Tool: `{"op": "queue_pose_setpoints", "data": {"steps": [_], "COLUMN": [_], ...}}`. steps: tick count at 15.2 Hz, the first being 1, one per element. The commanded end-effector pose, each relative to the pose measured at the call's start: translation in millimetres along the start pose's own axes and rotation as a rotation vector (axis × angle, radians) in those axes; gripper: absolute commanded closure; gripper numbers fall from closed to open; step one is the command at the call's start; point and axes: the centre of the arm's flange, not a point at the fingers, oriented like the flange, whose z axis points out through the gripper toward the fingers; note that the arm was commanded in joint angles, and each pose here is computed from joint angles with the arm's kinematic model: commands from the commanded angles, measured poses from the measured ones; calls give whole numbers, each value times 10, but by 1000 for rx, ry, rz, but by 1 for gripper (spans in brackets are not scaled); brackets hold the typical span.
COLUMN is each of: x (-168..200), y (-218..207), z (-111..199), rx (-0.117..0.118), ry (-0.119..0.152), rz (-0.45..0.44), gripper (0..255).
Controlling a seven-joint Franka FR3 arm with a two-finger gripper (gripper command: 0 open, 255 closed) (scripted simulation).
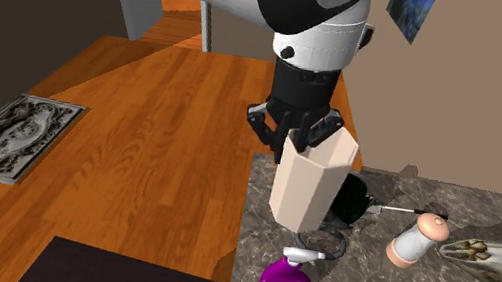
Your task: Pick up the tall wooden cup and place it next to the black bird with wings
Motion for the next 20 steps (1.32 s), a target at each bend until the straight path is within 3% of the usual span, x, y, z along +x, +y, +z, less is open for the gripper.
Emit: {"op": "queue_pose_setpoints", "data": {"steps": [1,14,20], "x": [-251,-1995,-1994], "y": [-59,-425,-430], "z": [13,8,325], "rx": [-1,-1,-1], "ry": [0,0,0], "rz": [-1,-1,-1], "gripper": [255,255,255]}}
